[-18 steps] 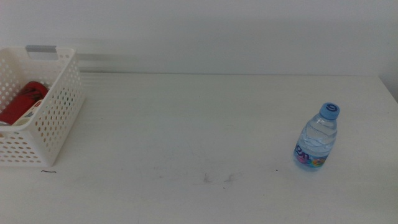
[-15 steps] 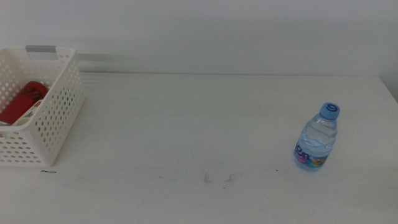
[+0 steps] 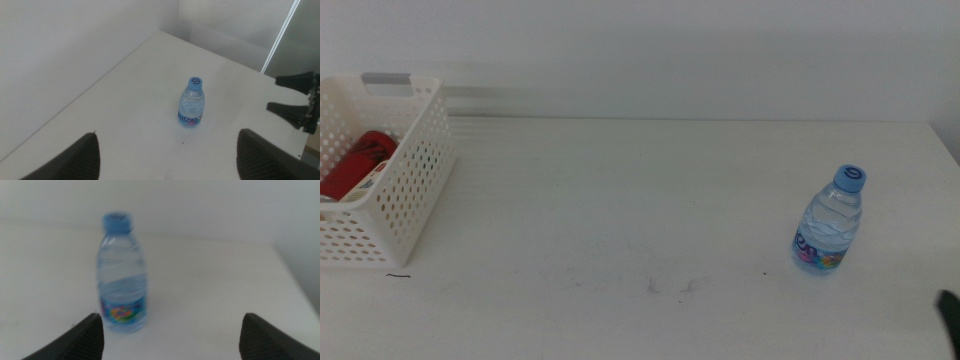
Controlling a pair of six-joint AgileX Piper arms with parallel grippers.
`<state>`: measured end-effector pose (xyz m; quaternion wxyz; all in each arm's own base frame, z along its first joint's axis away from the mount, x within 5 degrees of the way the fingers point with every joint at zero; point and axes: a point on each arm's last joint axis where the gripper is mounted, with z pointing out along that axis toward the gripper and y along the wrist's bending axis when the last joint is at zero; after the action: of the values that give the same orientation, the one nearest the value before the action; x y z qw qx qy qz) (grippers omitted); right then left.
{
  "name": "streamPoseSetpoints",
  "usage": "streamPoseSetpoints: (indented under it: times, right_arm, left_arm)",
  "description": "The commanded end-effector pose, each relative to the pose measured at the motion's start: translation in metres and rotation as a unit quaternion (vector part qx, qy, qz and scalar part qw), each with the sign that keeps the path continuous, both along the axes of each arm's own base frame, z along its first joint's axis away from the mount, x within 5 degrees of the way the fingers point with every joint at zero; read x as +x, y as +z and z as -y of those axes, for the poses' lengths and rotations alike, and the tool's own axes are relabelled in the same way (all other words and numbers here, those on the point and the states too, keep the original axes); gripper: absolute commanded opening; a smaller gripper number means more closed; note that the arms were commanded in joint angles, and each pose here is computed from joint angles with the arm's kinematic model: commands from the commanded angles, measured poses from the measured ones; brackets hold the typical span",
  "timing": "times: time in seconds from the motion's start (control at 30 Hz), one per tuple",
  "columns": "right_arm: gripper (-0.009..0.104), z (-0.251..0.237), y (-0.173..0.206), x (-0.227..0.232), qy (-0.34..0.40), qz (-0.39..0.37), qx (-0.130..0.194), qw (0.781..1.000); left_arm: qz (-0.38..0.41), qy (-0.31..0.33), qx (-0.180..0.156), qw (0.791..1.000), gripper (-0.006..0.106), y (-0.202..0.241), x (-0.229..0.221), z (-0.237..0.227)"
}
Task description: Use arms to grab the bottles and put them into the dustbin to the left of the table.
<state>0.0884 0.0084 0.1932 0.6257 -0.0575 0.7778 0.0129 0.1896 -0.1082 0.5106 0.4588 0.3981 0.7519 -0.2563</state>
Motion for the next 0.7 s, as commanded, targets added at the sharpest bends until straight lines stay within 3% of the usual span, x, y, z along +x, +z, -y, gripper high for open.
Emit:
streamPoseSetpoints:
  times: [0.0,0.17,0.43,0.67]
  right_arm:
    - [0.093,-0.008,-0.002,0.013,0.041,0.001,-0.030,0.999]
    - [0.093,-0.023,-0.009,0.035,0.093,0.005,-0.014,0.996]
    - [0.093,-0.030,-0.038,0.059,0.102,-0.045,0.009,0.994]
    - [0.093,-0.033,-0.046,0.068,0.107,-0.037,0.019,0.993]
  left_arm:
    - [-0.001,0.000,-0.003,1.000,0.094,0.001,0.000,0.000]
    - [-0.001,0.000,-0.003,1.000,0.094,0.001,0.000,0.000]
    - [-0.001,0.000,-0.003,1.000,0.094,0.001,0.000,0.000]
    - [-0.001,0.000,-0.003,1.000,0.094,0.001,0.000,0.000]
